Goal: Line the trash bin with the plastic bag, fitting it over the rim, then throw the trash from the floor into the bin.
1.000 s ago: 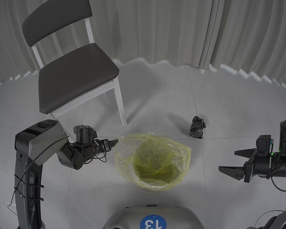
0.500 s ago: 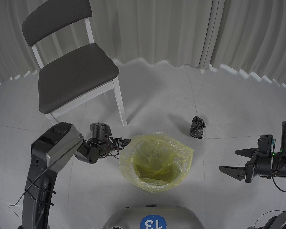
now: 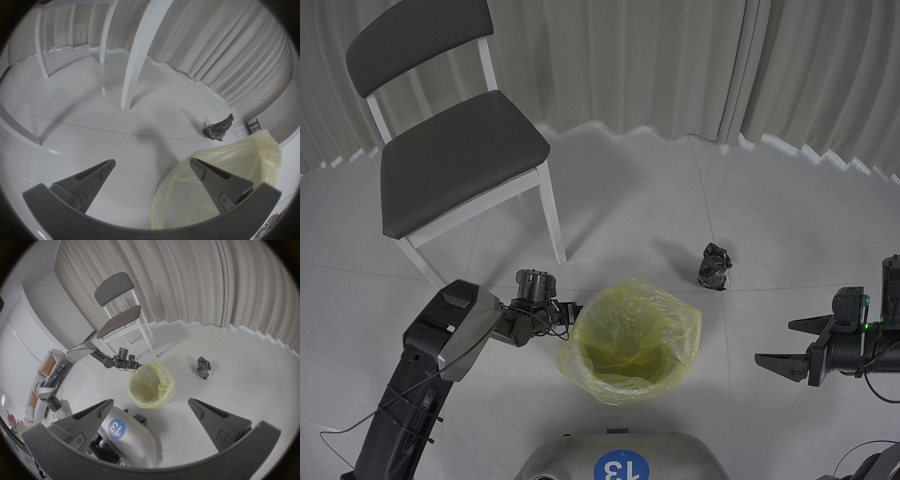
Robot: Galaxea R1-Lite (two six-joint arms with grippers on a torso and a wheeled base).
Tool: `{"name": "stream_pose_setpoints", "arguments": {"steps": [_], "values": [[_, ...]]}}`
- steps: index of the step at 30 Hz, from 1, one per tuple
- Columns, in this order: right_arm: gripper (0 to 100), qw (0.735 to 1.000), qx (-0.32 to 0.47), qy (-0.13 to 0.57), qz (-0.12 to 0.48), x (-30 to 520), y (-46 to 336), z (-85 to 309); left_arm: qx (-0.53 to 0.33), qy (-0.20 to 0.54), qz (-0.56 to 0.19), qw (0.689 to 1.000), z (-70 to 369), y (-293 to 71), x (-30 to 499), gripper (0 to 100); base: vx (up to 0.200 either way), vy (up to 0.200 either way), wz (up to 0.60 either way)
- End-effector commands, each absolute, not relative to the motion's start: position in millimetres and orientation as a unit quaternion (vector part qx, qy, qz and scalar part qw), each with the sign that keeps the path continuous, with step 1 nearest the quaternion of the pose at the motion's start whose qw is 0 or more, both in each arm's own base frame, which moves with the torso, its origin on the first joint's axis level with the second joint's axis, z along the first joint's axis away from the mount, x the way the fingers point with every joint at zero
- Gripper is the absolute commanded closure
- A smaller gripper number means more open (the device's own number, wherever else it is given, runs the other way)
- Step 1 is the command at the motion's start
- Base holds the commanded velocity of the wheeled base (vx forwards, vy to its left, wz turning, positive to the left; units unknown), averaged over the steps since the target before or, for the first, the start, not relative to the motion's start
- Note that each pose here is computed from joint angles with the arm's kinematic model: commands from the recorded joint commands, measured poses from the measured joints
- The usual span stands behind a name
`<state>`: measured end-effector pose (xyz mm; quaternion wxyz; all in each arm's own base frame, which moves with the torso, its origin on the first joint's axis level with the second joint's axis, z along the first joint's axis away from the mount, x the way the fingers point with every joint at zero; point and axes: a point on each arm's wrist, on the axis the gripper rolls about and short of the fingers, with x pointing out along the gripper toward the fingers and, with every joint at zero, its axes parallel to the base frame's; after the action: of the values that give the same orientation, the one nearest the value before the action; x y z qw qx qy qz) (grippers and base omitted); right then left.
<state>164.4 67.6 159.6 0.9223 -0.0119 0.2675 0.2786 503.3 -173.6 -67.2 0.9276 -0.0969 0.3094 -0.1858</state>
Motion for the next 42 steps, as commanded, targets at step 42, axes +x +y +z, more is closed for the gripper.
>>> {"name": "stream_pose_setpoints", "arguments": {"steps": [42], "values": [[0,0.901,-0.010,0.374,0.218,297,140,139,-0.183,0.091,-0.260,0.944,120,-116,325,0,0.000,0.000,0.00]]}}
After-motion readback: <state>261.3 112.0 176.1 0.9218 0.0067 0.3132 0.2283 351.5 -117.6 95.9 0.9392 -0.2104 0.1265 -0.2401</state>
